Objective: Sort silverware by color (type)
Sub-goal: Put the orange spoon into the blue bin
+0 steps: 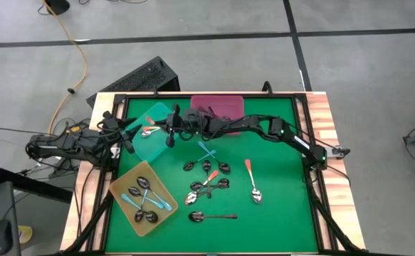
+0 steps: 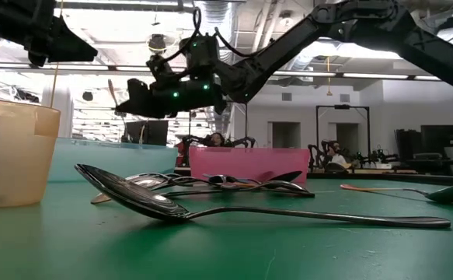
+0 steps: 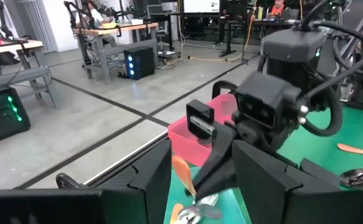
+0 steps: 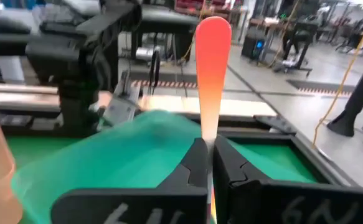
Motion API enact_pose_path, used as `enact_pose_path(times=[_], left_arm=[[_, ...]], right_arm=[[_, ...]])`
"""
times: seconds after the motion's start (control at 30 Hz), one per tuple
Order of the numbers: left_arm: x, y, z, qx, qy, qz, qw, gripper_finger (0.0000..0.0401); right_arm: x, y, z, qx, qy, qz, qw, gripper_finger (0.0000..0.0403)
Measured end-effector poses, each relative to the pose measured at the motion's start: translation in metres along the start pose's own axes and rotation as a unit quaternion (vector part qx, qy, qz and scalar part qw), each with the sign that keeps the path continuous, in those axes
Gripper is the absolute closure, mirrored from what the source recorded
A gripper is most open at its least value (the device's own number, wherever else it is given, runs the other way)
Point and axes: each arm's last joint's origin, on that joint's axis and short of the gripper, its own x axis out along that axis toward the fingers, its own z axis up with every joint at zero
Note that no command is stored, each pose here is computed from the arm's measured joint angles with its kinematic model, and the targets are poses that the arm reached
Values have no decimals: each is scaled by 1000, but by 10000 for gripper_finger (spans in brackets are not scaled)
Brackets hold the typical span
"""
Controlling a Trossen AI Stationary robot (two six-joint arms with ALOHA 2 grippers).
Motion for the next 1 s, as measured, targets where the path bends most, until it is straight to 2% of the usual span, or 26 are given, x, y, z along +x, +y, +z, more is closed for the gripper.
enact_pose_path(times=[0.23,0.47,0.77,1.0], left_arm=[[0,0,0,0,0,0,1000,243],[0,0,0,0,0,0,1000,243],[0,0,0,0,0,0,1000,243],[0,0,0,0,0,-1,1000,243]], right_arm=[[-1,-4,-10,0,47,4,999,394],[-2,-13,-11,-12,48,-3,999,394],[5,-14,-47,1,62,-9,998,395],[5,-15,-52,4,74,-12,997,394]])
